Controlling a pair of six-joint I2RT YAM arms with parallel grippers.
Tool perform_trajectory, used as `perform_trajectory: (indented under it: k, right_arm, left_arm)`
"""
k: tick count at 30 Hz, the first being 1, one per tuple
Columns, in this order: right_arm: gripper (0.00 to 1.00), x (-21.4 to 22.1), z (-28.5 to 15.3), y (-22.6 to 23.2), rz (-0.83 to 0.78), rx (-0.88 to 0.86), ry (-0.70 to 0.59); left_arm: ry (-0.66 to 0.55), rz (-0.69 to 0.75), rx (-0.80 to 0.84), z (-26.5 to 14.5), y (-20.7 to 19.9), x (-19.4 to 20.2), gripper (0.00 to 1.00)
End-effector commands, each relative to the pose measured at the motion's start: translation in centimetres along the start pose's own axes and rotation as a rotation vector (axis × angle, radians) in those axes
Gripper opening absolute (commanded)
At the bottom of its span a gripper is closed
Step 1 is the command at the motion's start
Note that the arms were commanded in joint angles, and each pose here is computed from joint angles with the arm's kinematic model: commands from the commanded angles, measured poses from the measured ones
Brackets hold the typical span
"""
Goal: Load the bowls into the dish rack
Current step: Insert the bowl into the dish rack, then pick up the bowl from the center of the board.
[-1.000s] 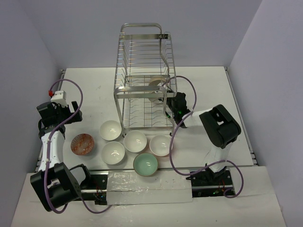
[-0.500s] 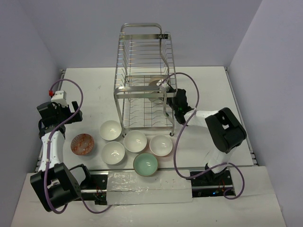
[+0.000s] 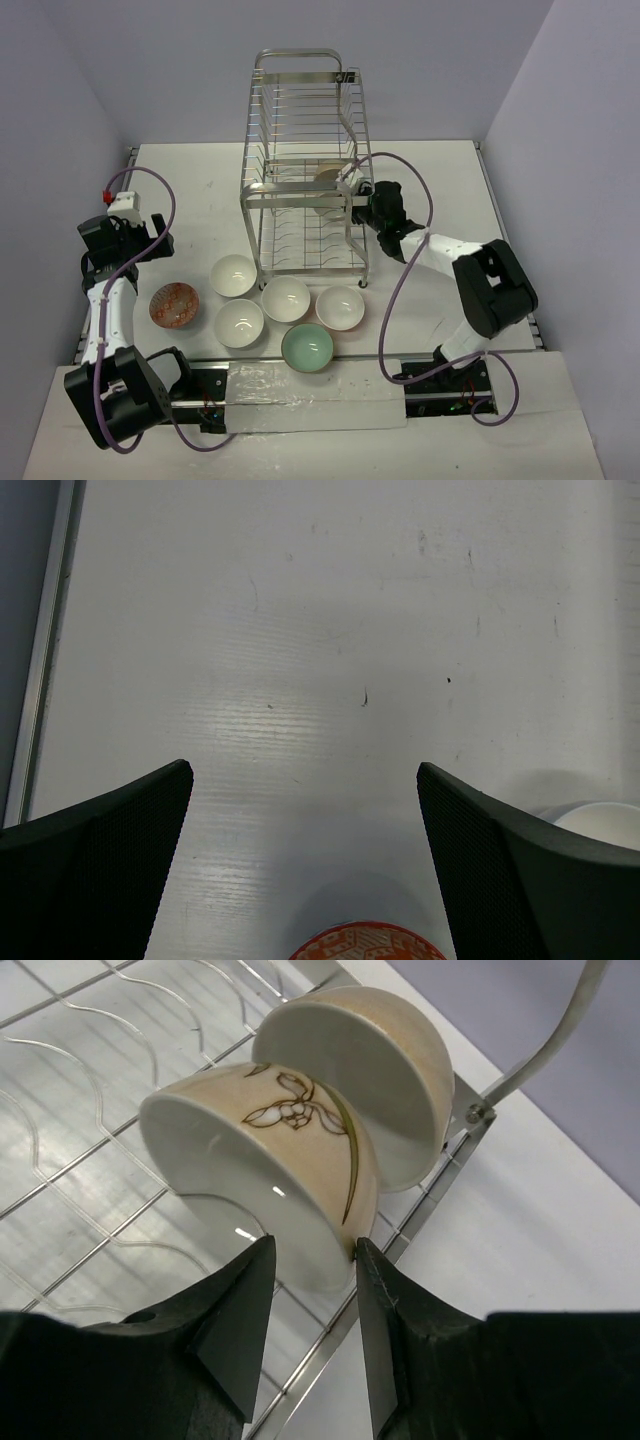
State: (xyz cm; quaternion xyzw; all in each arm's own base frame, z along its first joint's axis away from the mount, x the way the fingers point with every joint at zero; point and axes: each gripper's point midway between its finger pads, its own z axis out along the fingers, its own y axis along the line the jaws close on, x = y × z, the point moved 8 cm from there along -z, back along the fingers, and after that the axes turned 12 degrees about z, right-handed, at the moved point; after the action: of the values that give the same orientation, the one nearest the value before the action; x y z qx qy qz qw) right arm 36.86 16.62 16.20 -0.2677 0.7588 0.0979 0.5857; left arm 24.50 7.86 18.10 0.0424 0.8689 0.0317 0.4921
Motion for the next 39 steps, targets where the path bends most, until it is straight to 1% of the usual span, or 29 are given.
perform_trajectory:
  k: [1, 5, 6, 8, 9, 11, 12, 14, 15, 17, 18, 20, 21, 23, 24, 26, 27, 28, 29, 30, 34, 37, 38, 39]
  right_arm:
    - [0.46, -3.1, -2.0, -0.2, 0.061, -0.043, -0.072]
    - [0.48, -4.0, -3.8, -0.2, 0.06, -0.068, -0.087]
    - [0.48, -3.9, -4.1, -0.2, 0.064, -0.088, -0.066]
    - [0.49, -4.4, -4.9, -0.4, 0.072, -0.095, -0.072]
    - [0.49, -4.1, -5.3, -0.5, 0.091, -0.108, -0.043]
    - [0.5, -4.3, -6.3, -0.9, 0.114, -0.143, -0.037]
    - [0.5, -3.8, -6.7, -0.9, 0.123, -0.159, -0.001]
    - [0.5, -3.8, -7.6, -1.2, 0.113, -0.161, 0.009]
    - [0.51, -3.3, -8.1, -1.2, 0.118, -0.165, 0.047]
    - [0.52, -3.2, -8.9, -1.8, 0.111, -0.162, 0.071]
    - [0.54, -2.9, -9.5, -2.0, 0.122, -0.162, 0.121]
    - [0.54, -2.4, -10.2, -3.0, 0.136, -0.152, 0.173]
    - [0.55, -1.9, -10.8, -3.1, 0.157, -0.16, 0.22]
    - [0.56, -1.4, -11.6, -3.4, 0.17, -0.174, 0.264]
    - [0.57, -0.7, -12.3, -3.6, 0.188, -0.164, 0.313]
    - [0.57, 0.0, -13.0, -3.5, 0.181, -0.166, 0.362]
    - [0.58, 0.6, -13.6, -3.4, 0.201, -0.148, 0.414]
    - [0.58, 0.7, -13.8, -3.4, 0.22, -0.14, 0.435]
    - [0.59, 1.2, -14.5, -3.1, 0.233, -0.159, 0.497]
    - [0.59, 1.4, -14.7, -3.1, 0.24, -0.145, 0.52]
    - [0.6, 2.3, -15.7, -3.8, 0.281, -0.073, 0.585]
    - [0.6, 3.0, -16.6, -3.4, 0.32, -0.073, 0.611]
    - [0.6, 3.6, -16.8, -3.0, 0.342, -0.079, 0.626]
    - [0.6, 3.8, -16.9, -2.9, 0.348, -0.083, 0.625]
  left_arm:
    - [-0.044, 0.044, -0.005, -0.3, 0.1, -0.7, 0.99]
    - [-0.051, 0.044, -0.002, -0.4, 0.0, -0.8, 0.99]
    - [-0.052, 0.044, 0.001, -0.4, 0.0, -0.8, 0.99]
    - [-0.055, 0.046, 0.001, -0.5, 0.0, -0.9, 0.99]
    - [-0.055, 0.046, 0.003, -0.6, -0.1, -0.9, 0.99]
    - [-0.057, 0.044, 0.009, -0.7, -0.2, -1.0, 0.99]
    - [-0.063, 0.044, 0.01, -0.8, -0.2, -1.0, 0.99]
    - [-0.074, 0.046, 0.019, -0.9, -0.3, -1.3, 0.99]
    - [-0.075, 0.047, 0.022, -0.9, -0.3, -1.3, 0.99]
    - [-0.079, 0.055, 0.027, -1.0, -0.3, -1.5, 0.99]
    - [-0.079, 0.066, 0.026, -1.1, -0.3, -1.6, 0.99]
    - [-0.08, 0.081, 0.037, -1.3, -0.4, -1.6, 0.99]
    - [-0.077, 0.087, 0.044, -1.4, -0.4, -1.6, 0.99]
    - [-0.081, 0.11, 0.06, -1.6, -0.5, -1.8, 0.99]
    - [-0.074, 0.116, 0.061, -1.4, -0.5, -1.6, 0.99]
    - [-0.055, 0.13, 0.067, -1.2, -0.4, -1.4, 0.99]
    - [-0.036, 0.149, 0.074, -1.0, -0.3, -1.2, 0.99]
    - [-0.012, 0.149, 0.086, -0.9, -0.3, -0.8, 0.99]
    - [0.001, 0.153, 0.094, -0.8, -0.3, -0.6, 0.99]
    - [0.023, 0.169, 0.111, -0.7, -0.4, -0.2, 0.99]
    - [0.037, 0.205, 0.173, -0.9, -0.7, -0.1, 0.99]
    - [0.098, 0.219, 0.196, -1.1, -0.6, -0.3, 0.99]
    - [0.148, 0.207, 0.227, -1.4, -0.9, 0.0, 0.98]
    - [0.159, 0.222, 0.239, -1.3, -0.6, -0.6, 0.96]
